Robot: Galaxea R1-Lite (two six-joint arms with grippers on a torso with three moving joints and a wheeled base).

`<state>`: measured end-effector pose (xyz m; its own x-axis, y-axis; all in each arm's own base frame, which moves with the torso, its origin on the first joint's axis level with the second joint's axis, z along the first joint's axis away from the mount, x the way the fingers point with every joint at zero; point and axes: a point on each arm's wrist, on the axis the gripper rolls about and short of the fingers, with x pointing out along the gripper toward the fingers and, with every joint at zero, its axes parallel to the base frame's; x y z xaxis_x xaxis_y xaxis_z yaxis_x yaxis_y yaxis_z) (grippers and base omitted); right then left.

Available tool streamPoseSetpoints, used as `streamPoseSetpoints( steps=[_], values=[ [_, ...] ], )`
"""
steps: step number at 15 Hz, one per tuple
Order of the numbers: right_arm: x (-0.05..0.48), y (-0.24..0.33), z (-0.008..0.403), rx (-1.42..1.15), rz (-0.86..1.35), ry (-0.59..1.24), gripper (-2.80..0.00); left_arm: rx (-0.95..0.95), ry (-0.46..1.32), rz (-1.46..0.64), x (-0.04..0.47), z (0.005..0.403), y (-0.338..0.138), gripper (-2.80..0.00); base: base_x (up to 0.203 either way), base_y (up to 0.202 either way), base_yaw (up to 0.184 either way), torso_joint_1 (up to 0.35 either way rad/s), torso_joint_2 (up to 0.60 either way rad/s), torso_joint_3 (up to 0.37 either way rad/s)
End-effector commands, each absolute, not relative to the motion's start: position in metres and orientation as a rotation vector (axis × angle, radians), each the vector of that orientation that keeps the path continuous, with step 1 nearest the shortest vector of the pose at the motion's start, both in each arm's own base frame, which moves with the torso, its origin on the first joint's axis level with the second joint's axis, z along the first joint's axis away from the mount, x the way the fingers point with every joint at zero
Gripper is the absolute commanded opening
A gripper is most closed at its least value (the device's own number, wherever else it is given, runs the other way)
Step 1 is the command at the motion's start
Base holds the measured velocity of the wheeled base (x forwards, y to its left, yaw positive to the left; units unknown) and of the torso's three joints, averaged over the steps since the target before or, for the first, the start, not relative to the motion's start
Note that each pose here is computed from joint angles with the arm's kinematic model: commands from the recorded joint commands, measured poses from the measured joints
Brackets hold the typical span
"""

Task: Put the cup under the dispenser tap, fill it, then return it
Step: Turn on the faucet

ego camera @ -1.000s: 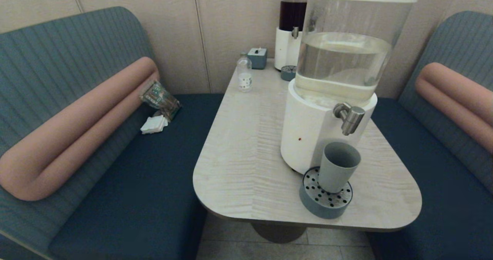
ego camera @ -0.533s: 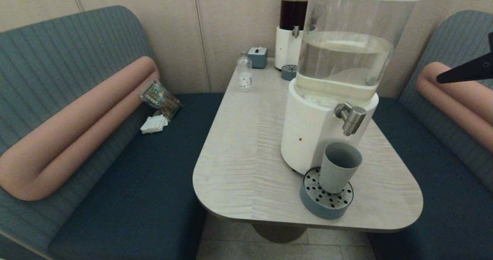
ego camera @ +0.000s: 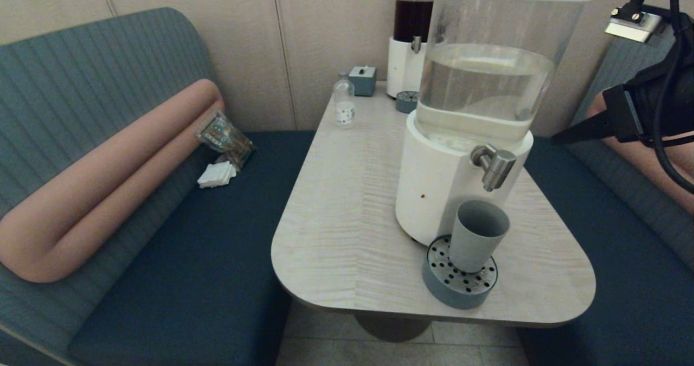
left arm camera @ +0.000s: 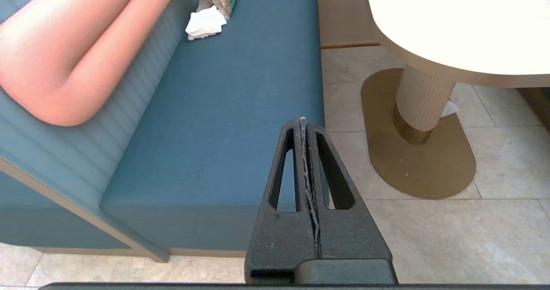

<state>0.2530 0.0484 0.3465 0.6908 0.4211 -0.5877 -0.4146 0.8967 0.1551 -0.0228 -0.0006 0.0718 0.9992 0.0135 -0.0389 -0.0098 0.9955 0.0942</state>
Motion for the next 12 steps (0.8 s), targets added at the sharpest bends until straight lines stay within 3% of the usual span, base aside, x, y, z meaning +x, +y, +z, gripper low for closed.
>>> streamPoseSetpoints(
  steps=[1,12],
  values=[
    [0.257,0.053,0.34,-0.003,0.476,0.651,-2.8,0.094,0.044,0.012,-0.023,0.072,-0.001,-2.8,0.0,0.0,0.0,0.0,0.0,0.0],
    [0.275,0.074,0.331,-0.094,0.517,0.568,-2.8,0.094,0.044,0.012,-0.023,0.072,-0.001,-2.8,0.0,0.0,0.0,0.0,0.0,0.0]
  ],
)
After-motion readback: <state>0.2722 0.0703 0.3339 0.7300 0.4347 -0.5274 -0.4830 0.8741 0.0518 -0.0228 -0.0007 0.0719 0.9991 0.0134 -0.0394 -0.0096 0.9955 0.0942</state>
